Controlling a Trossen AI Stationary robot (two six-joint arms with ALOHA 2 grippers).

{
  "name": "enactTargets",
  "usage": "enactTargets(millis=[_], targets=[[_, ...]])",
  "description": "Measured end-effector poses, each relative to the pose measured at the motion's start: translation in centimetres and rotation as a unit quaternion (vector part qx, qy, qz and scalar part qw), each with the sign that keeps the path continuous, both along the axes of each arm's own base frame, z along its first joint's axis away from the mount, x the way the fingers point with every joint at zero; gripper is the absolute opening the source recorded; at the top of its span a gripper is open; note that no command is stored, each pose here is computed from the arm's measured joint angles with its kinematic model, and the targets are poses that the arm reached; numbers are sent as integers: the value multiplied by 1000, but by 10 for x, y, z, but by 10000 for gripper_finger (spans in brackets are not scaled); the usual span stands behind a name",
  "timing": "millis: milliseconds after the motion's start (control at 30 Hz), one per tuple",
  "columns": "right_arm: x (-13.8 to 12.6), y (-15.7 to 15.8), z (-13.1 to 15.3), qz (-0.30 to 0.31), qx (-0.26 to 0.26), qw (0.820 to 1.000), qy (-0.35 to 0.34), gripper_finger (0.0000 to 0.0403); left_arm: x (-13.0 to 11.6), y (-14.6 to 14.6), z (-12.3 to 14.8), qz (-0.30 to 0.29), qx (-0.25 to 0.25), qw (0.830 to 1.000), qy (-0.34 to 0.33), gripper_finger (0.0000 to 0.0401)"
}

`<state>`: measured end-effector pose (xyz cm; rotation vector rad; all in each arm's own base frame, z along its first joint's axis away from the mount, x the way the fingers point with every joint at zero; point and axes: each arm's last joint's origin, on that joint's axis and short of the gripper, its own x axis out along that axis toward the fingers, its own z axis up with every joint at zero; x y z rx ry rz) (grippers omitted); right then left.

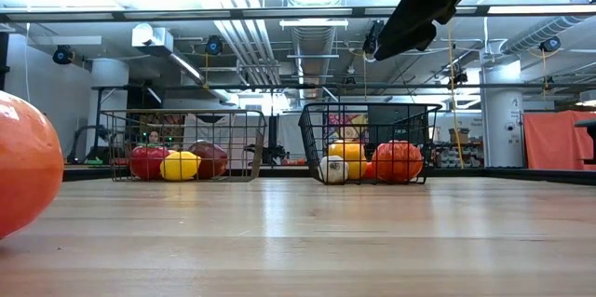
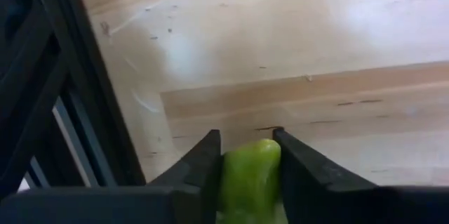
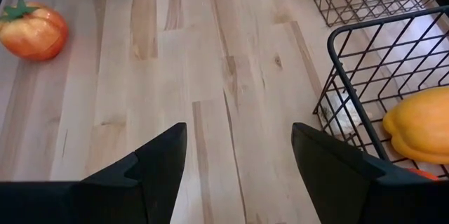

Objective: Sort produce into baskets
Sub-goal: Put the cucumber into the black wire basket

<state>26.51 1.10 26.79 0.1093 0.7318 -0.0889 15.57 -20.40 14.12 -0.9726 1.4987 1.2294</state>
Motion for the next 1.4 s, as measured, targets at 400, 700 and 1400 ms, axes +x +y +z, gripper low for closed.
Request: enactTargets(millis=[400, 700, 1400], targets=[[-1, 0, -1, 2, -2, 1000, 3, 249, 15, -9, 34, -49, 31, 996, -61, 80], [-20, 0, 9, 1, 1, 1000, 17, 249, 67, -2, 120, -227, 266, 883, -312, 79], [-53, 11, 21, 7, -1, 998, -55, 249, 226, 204, 173, -377, 563, 695, -243, 79]])
